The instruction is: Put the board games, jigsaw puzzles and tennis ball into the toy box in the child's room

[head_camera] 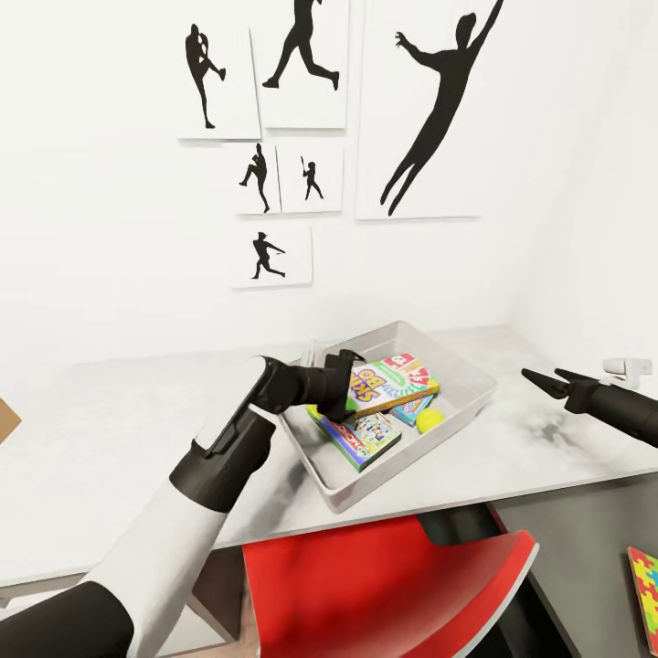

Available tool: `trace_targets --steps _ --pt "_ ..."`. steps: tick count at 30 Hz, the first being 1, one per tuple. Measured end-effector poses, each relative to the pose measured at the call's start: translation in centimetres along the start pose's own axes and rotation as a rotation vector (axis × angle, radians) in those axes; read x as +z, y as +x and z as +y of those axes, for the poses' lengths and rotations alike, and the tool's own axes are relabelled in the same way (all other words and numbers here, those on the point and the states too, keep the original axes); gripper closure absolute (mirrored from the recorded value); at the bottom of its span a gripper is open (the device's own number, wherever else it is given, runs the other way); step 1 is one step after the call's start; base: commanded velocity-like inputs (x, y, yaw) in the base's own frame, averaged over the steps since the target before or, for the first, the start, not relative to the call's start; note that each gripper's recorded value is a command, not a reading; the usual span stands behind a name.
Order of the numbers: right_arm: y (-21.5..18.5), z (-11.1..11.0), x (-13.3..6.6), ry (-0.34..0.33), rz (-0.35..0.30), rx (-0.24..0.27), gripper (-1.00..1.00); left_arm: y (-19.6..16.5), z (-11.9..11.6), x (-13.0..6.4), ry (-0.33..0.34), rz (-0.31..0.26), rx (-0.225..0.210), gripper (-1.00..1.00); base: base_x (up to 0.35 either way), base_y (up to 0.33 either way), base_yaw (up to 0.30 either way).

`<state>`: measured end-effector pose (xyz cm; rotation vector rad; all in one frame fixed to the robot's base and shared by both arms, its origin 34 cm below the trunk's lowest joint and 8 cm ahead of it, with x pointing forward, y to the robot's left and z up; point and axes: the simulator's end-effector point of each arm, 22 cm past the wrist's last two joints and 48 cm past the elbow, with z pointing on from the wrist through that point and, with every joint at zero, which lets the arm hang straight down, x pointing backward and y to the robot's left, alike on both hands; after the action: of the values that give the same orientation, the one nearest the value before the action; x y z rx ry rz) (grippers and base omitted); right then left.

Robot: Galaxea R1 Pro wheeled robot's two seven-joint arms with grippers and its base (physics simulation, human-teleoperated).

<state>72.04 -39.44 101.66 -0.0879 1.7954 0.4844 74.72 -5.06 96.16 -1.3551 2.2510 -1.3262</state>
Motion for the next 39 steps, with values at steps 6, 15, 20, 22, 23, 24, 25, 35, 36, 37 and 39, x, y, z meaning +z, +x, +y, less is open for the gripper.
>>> trace_targets --steps 6,15,20,22,23,24,25,35,36,37,39 --pt "0.0 0.0 0.0 0.000 -0.001 -0.001 -1.00 0.8 -1.2 -1.5 0.021 0.016 0.014 -1.00 0.000 0.000 0.000" --pt "0.0 0.0 0.0 0.001 -0.002 -0.004 -1.00 1.7 -3.6 -5.3 0.057 0.033 0.036 -1.00 0.000 0.000 0.000" --pt "-0.2 -0.2 -0.2 0.004 -0.007 -0.008 -1.00 3.1 -8.3 -8.0 0.125 0.041 0.236 -1.00 0.000 0.000 0.000" --pt "-0.6 -0.8 -0.6 0.019 -0.008 -0.012 -1.00 3.7 -9.7 -8.8 0.145 0.036 0.387 -1.00 0.000 0.000 0.000" --pt "-0.7 -1.0 -0.8 0.023 -0.009 -0.011 -1.00 3.6 -9.9 -8.9 0.147 0.023 0.419 -1.00 0.000 0.000 0.000" --pt "-0.8 -1.1 -0.9 0.026 -0.011 -0.009 -1.00 3.6 -10.1 -8.9 0.146 0.005 0.452 -1.00 0.000 0.000 0.000" --pt "-0.8 -1.2 -1.0 0.029 -0.012 -0.008 -1.00 3.6 -10.2 -8.9 0.143 -0.016 0.486 -1.00 0.000 0.000 0.000" --pt "-1.2 -2.0 -1.6 0.047 -0.024 0.001 -1.00 2.9 -11.0 -8.6 0.126 -0.191 0.699 -1.00 -0.051 0.000 -0.055" --pt "-1.2 -2.0 -1.6 0.048 -0.024 0.002 -1.00 2.9 -11.0 -8.6 0.126 -0.192 0.700 -1.00 -0.230 0.006 -0.170" --pt "-1.2 -2.0 -1.6 0.047 -0.024 0.002 -1.00 2.9 -11.0 -8.6 0.126 -0.192 0.700 -1.00 -0.250 0.019 -0.187" --pt "-1.2 -2.0 -1.6 0.047 -0.024 0.002 -1.00 2.9 -11.0 -8.6 0.126 -0.193 0.701 -1.00 -0.271 0.052 -0.215"
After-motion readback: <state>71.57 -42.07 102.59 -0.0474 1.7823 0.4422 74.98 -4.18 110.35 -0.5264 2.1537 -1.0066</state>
